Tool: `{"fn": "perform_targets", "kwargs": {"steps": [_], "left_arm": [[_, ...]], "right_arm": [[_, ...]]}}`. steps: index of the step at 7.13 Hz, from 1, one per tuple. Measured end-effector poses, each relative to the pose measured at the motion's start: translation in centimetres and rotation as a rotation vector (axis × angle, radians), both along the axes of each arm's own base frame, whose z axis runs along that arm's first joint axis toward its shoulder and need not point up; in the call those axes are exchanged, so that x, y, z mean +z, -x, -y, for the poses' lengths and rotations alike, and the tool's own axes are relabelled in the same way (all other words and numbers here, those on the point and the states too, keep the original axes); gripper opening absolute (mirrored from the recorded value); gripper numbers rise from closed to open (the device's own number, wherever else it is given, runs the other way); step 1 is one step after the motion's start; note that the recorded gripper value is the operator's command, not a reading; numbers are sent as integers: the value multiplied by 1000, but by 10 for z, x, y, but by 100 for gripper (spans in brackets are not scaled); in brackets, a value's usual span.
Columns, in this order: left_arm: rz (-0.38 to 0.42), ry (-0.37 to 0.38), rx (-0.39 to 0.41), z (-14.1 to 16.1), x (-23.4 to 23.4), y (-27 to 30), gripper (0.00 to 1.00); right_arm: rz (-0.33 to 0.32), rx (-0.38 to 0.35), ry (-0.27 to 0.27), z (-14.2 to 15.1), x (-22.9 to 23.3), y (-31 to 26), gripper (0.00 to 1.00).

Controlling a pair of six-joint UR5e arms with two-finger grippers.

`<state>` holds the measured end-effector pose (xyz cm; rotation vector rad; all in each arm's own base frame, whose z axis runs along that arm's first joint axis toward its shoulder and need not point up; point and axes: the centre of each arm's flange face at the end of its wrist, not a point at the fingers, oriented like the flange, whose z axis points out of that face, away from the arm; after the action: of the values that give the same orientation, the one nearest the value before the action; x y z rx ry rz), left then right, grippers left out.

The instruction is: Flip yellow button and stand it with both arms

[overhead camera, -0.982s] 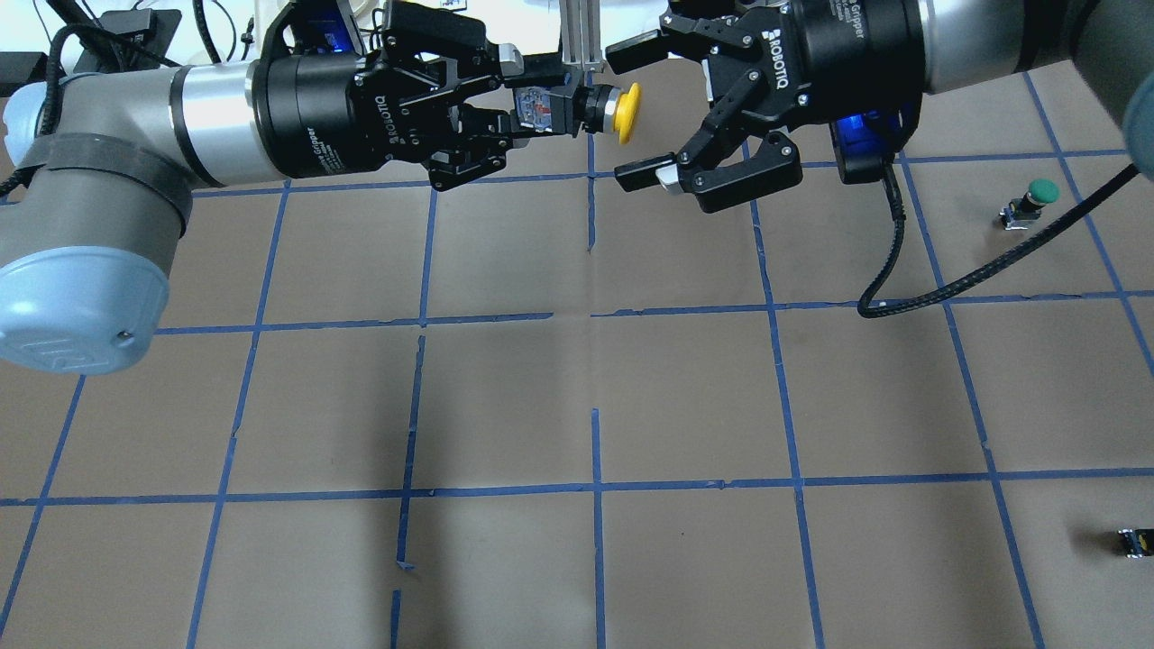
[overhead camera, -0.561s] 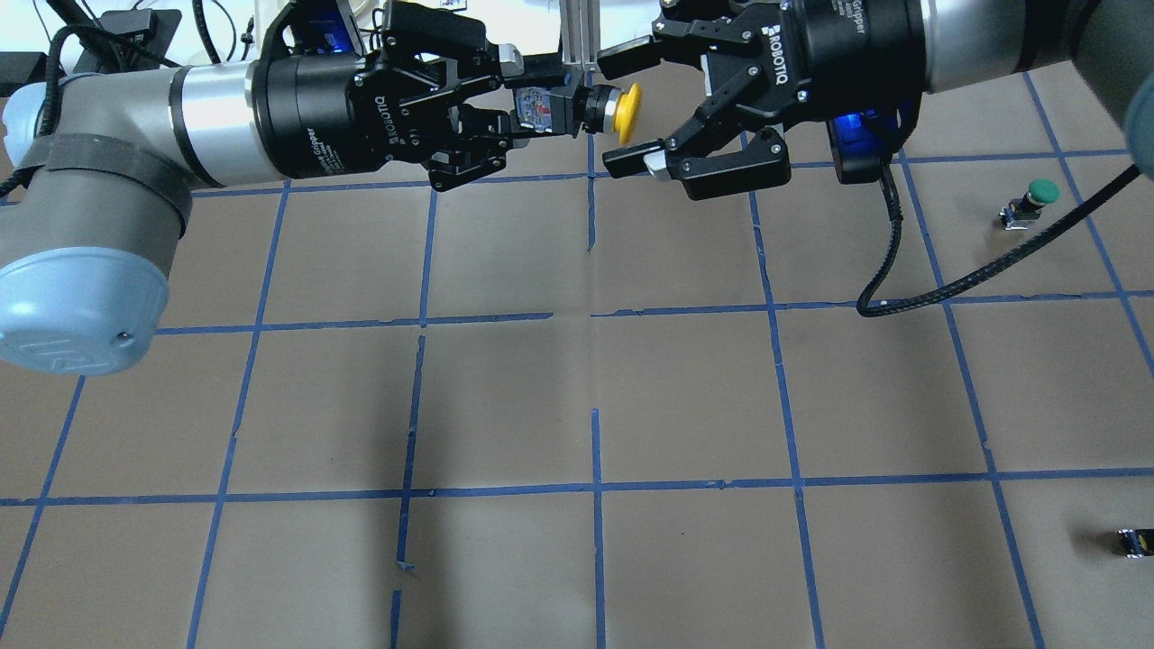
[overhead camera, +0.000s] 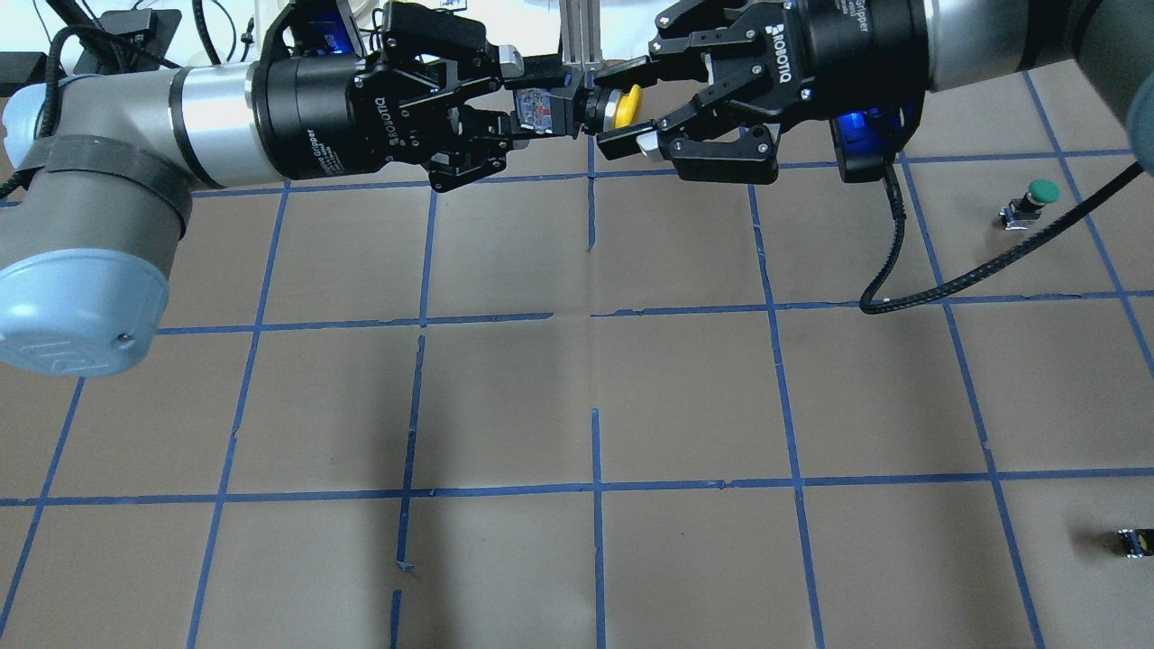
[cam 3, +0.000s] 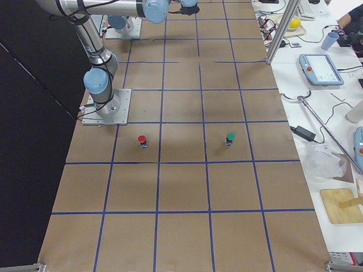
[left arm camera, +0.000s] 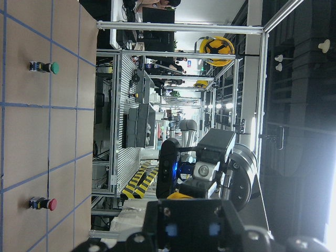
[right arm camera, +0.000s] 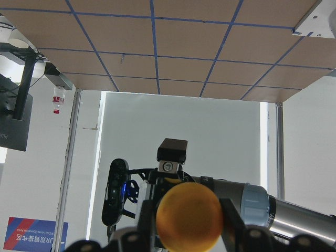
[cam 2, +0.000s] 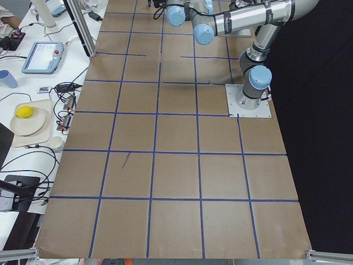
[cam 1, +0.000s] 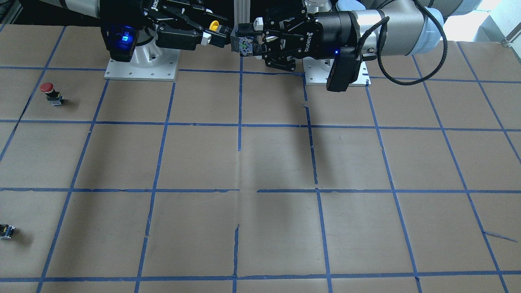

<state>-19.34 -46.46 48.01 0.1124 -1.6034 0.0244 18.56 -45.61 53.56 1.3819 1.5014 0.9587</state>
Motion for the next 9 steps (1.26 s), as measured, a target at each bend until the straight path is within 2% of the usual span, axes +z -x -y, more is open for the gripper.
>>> {"fn": "perform_targets", "kwargs": {"steps": [2, 3, 4, 5, 7, 9], "left_arm": [[0, 2, 0, 0, 1, 0, 3], [1, 2, 0, 0, 2, 0, 55], [2, 0, 0, 0, 3, 0, 87], [5, -7, 1, 0, 3, 0, 99], [7, -32, 2, 0, 4, 0, 100], [18, -35, 8, 2, 9, -3, 100]], "right_arm": [[-1, -1, 0, 0, 0, 0, 17], [0, -1, 1, 0, 1, 0, 16], [1, -2, 1, 0, 1, 1, 16], [2, -2, 1, 0, 1, 1, 15], [0, -3, 5, 1, 2, 1, 13], [-19, -25, 63, 9, 7, 14, 12]]}}
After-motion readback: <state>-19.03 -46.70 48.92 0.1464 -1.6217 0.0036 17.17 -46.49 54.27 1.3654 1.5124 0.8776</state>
